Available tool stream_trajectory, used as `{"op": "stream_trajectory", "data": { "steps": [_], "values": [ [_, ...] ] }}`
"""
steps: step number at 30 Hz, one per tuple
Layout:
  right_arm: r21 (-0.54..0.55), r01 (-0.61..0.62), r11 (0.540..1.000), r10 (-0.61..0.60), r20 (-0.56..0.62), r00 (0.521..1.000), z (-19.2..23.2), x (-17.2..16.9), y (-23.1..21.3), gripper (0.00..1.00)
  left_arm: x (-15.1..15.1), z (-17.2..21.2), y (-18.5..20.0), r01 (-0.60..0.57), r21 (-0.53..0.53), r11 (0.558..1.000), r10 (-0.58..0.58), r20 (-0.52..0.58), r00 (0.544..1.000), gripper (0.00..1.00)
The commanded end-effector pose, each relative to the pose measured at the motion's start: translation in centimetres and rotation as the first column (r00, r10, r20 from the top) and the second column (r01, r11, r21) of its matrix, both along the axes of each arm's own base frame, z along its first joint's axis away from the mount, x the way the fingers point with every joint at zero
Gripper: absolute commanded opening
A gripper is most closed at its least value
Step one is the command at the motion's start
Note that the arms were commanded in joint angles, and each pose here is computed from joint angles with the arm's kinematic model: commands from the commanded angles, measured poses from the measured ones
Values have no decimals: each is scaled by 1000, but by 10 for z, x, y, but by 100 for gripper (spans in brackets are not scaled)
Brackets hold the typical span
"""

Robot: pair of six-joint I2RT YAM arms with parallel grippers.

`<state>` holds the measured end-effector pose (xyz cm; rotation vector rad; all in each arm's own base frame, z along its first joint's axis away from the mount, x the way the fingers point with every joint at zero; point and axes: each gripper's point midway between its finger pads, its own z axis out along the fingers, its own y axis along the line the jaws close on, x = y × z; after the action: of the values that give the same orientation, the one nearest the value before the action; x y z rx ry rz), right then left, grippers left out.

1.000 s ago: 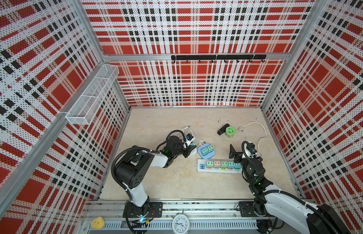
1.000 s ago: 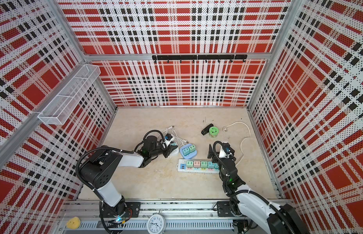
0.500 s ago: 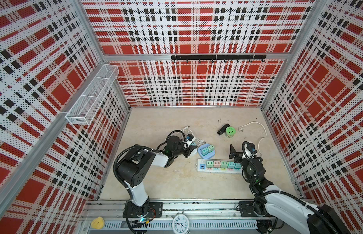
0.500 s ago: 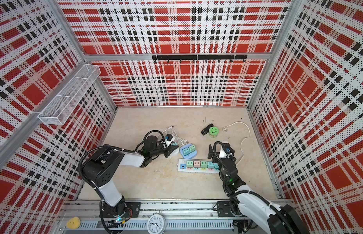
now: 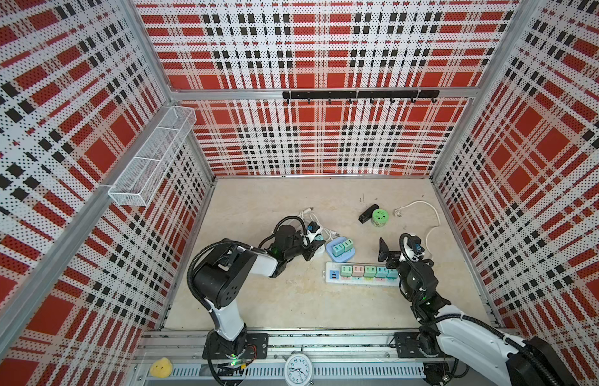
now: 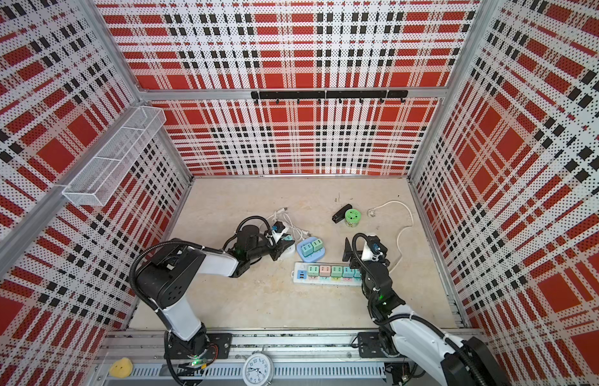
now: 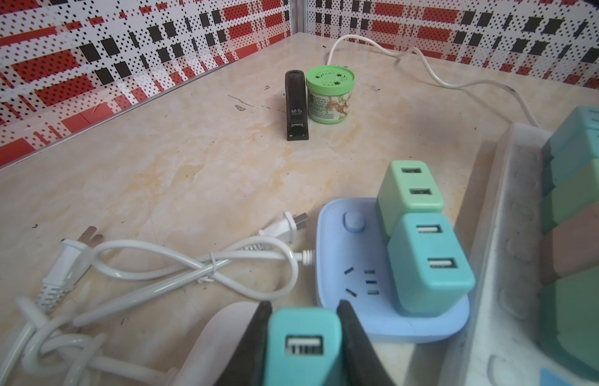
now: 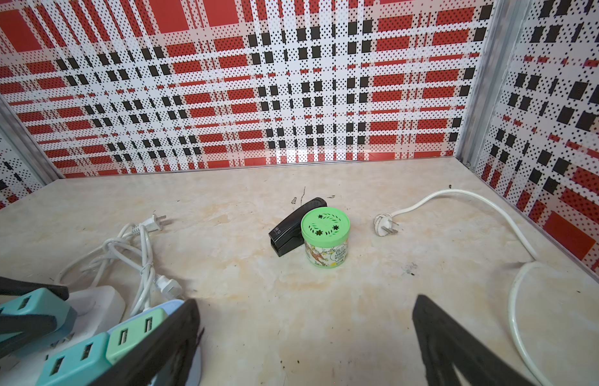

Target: Insert the plug

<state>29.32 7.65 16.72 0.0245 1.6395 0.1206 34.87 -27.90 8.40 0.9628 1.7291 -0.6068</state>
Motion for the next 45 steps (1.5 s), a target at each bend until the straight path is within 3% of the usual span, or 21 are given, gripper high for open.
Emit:
{"op": "stream_trajectory", "data": {
  "steps": [1,8,15,26,32,34,39,43,45],
  "values": [
    [28,0,1000,-1,38,999,8,0,-1,100,-3,-22,13,-65,44,997,67,-53,996,0],
    [27,-9,1000,8,38,999,8,0,1,100,-7,-16,21,-111,1,994,111,-3,994,0],
    [29,-10,1000,8,42,999,9,-1,1,100,-14,-24,14,-44,15,999,44,-10,999,0],
    [34,-9,999,7,50,999,10,-3,-1,100,-58,-42,-7,112,66,992,-110,-23,994,0],
    [40,-11,999,9,56,998,10,-5,-1,100,-62,-42,-14,120,63,991,-119,-29,992,0],
    [39,-50,998,48,62,997,14,-5,6,100,-57,-30,-11,106,29,994,-105,-31,994,0],
    [131,-203,970,209,-33,977,37,-2,53,83,-45,45,6,47,-128,991,-44,27,999,0],
    [52,-288,956,292,-88,952,60,-10,123,82,-50,98,17,25,-150,988,-15,69,998,0],
    [72,-354,932,361,-123,925,61,-15,163,76,-47,118,32,-51,-158,986,61,58,996,0]
  ]
}}
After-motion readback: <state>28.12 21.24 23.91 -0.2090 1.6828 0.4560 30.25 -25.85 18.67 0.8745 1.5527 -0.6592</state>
